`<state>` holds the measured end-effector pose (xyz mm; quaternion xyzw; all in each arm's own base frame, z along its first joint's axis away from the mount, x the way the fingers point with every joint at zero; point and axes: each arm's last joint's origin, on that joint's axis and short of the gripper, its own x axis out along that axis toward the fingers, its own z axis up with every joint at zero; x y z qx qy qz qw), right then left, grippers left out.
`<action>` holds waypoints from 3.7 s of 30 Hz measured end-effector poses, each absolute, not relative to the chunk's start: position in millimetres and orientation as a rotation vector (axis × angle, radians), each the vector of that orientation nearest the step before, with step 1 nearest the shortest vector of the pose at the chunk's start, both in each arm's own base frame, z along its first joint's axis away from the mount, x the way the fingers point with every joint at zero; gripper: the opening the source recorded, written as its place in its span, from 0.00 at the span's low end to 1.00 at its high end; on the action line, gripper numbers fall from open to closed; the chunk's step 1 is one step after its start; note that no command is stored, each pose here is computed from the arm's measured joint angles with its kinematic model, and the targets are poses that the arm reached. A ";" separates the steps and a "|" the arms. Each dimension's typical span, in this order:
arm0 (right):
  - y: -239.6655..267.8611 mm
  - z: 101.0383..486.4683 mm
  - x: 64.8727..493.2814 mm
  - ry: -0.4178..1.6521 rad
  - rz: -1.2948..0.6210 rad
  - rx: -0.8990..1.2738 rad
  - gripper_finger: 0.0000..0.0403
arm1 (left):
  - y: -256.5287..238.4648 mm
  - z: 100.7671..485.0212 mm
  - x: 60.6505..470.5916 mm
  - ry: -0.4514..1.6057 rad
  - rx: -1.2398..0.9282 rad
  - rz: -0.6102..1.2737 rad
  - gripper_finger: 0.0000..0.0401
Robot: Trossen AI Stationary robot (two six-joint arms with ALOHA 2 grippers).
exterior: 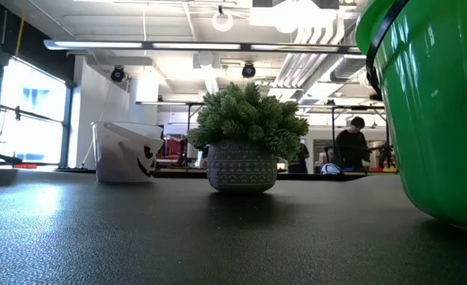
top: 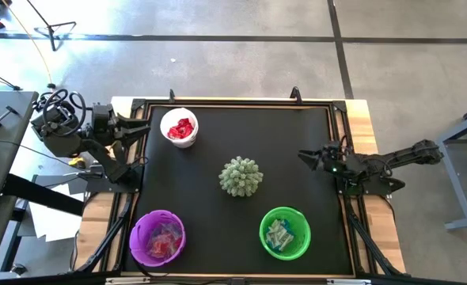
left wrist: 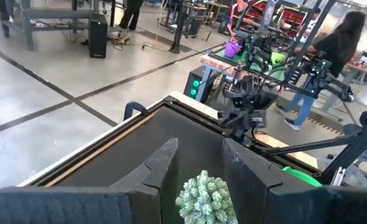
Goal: Organize candy in baskets
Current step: Return to Home Position
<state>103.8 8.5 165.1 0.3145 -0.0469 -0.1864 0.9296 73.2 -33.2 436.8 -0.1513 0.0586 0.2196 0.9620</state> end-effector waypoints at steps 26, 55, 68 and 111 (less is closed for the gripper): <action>-1.5 159.5 96.9 -0.047 -0.786 0.351 0.32 | -46.2 433.2 81.6 0.228 -0.529 0.260 0.26; -0.2 159.8 98.1 -0.033 -0.725 0.365 0.32 | -49.1 290.0 62.6 0.144 0.009 -0.422 0.26; -0.1 159.8 98.2 -0.033 -0.725 0.365 0.32 | -27.9 257.0 48.2 -0.049 -0.026 -0.254 0.26; -0.1 159.4 98.4 -0.029 -0.725 0.362 0.32 | -56.1 174.3 75.3 -0.029 -0.047 -0.269 0.26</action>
